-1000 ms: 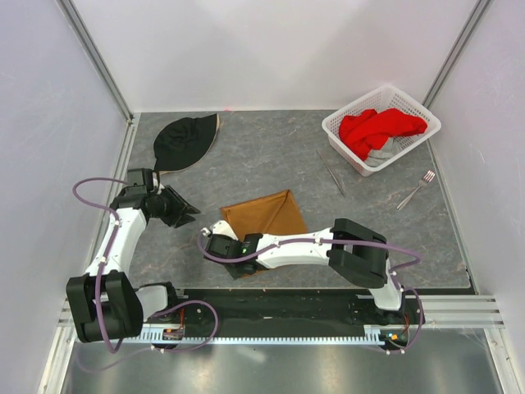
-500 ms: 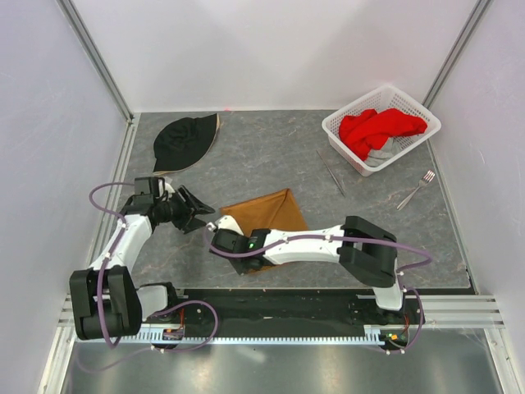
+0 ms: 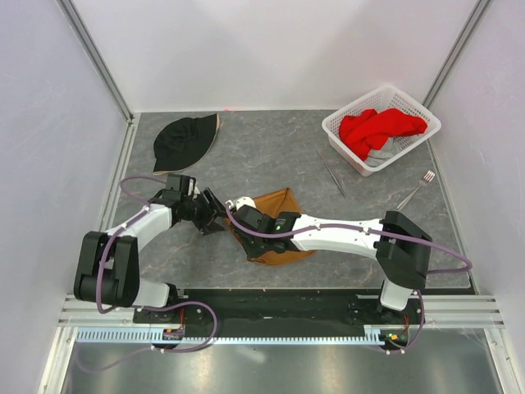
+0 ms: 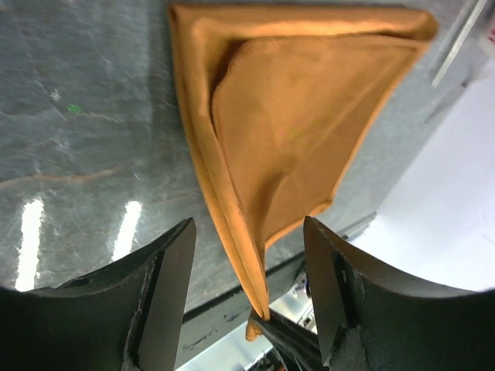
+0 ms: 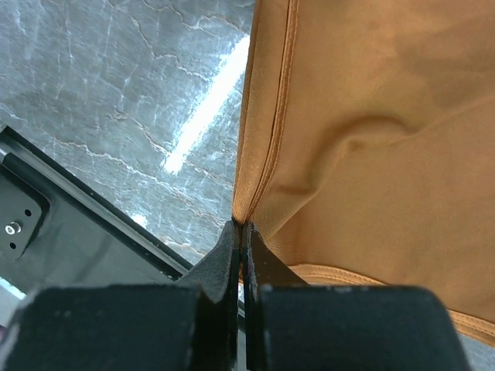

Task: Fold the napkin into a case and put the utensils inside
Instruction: Pick up the upper triangle-folded napkin from the center of the board, then turn over the upper triangle folded napkin at the center of the board.

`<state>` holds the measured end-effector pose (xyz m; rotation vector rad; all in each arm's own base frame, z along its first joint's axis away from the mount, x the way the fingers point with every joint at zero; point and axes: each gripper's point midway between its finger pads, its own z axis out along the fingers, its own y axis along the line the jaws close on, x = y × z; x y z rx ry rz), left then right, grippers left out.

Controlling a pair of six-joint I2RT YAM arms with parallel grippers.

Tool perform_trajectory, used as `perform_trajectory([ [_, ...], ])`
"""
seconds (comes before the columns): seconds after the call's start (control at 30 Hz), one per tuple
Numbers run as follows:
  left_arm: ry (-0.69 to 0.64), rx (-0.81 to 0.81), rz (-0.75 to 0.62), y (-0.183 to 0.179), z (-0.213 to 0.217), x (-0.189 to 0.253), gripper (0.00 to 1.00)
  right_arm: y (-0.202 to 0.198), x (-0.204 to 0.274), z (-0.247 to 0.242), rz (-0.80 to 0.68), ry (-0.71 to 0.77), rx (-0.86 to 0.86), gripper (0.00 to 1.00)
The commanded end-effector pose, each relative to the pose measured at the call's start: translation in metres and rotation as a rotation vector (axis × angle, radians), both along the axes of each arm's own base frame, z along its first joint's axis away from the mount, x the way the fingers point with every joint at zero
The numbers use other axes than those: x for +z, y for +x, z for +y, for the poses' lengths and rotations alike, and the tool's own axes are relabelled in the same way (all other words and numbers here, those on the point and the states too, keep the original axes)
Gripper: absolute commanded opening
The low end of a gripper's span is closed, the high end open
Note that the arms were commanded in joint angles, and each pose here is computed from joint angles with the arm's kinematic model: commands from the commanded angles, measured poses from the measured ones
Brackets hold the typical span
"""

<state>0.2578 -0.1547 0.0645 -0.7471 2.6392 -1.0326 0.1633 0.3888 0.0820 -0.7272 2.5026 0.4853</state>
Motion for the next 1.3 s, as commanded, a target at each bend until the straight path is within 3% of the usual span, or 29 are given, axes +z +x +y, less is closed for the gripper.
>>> perform_trajectory([
  [0.0, 0.079, 0.062, -0.009, 0.024, 0.001, 0.0, 0.66, 0.0, 0.016, 0.005, -0.001, 0.072, 0.027, 0.0],
  [0.37, 0.21, 0.083, 0.077, 0.039, -0.001, -0.036, 0.61, 0.003, 0.021, 0.004, -0.001, 0.099, 0.034, 0.0],
  [0.57, 0.268, 0.1, 0.09, 0.048, 0.002, -0.047, 0.5, 0.007, 0.03, 0.0, -0.012, 0.117, 0.03, 0.0],
  [0.67, 0.278, 0.092, 0.075, 0.054, 0.001, -0.045, 0.18, 0.008, 0.03, -0.002, -0.012, 0.116, 0.036, 0.0],
  [0.7, 0.281, 0.095, 0.069, 0.057, 0.001, -0.042, 0.12, 0.005, 0.029, 0.0, -0.002, 0.12, 0.048, 0.0],
  [0.8, 0.322, 0.098, 0.025, 0.063, 0.01, -0.023, 0.02, -0.003, 0.033, 0.01, 0.027, 0.164, 0.089, 0.0],
  [1.03, 0.345, 0.195, -0.1, 0.057, 0.067, 0.045, 0.02, -0.043, 0.064, 0.071, 0.06, 0.277, 0.262, 0.0],
  [1.17, 0.341, 0.346, -0.244, 0.053, 0.116, 0.117, 0.02, -0.081, 0.114, 0.132, 0.114, 0.455, 0.411, 0.0],
  [1.27, 0.417, 0.43, -0.399, 0.046, 0.141, 0.184, 0.02, -0.112, 0.156, 0.161, 0.216, 0.642, 0.51, 0.0],
])
